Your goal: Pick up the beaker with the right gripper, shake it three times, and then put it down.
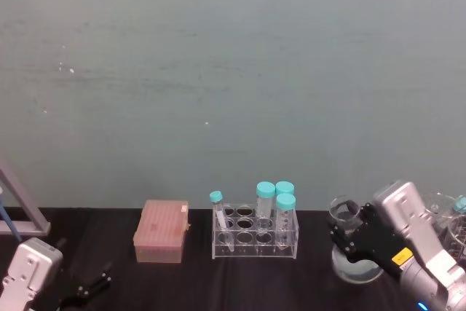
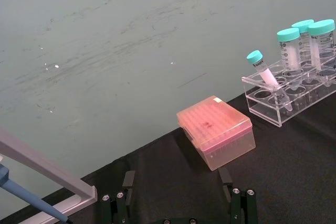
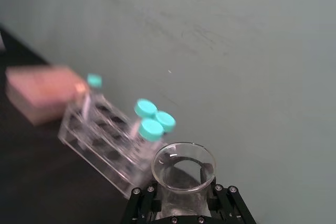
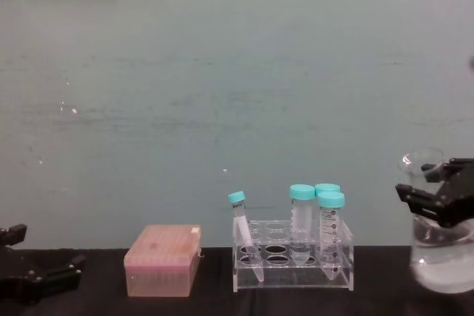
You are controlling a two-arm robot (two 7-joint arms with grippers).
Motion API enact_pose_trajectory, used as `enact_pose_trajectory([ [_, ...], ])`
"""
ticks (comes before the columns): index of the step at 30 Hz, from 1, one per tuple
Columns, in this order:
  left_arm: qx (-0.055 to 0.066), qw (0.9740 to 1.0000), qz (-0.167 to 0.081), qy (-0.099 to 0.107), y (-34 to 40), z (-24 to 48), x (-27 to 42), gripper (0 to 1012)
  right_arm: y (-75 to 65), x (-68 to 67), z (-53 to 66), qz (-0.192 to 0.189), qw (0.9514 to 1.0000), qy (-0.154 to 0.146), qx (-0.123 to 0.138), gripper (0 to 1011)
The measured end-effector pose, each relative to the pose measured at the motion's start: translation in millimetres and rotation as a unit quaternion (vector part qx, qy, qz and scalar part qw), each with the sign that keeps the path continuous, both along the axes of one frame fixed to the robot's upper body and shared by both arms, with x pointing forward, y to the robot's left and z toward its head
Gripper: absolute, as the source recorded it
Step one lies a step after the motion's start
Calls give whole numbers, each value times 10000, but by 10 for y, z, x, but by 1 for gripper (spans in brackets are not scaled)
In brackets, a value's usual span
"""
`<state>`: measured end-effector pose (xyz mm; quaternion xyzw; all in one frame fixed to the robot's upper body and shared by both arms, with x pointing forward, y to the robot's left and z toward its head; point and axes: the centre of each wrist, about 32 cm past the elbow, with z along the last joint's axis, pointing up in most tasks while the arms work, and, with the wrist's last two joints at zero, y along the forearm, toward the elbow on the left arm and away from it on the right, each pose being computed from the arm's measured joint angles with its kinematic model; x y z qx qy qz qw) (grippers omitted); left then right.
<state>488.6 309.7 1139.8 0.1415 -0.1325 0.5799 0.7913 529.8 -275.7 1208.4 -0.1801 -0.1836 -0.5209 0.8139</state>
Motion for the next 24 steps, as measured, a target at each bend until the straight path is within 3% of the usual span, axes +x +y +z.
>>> enact_pose_trajectory([
  [1, 0, 10000, 0, 0, 0, 0, 0, 1000, 6, 1, 6, 26, 9988, 177, 461, 457],
  [5, 0, 10000, 0, 0, 0, 0, 0, 1000, 38, -5, 7, 93, 9917, 493, 1184, 457],
  [8, 0, 10000, 0, 0, 0, 0, 0, 1000, 60, -11, 3, 136, 9876, 629, 1431, 457],
  [24, 0, 10000, 0, 0, 0, 0, 0, 1000, 114, -36, -34, 198, 9793, 975, 1765, 457],
])
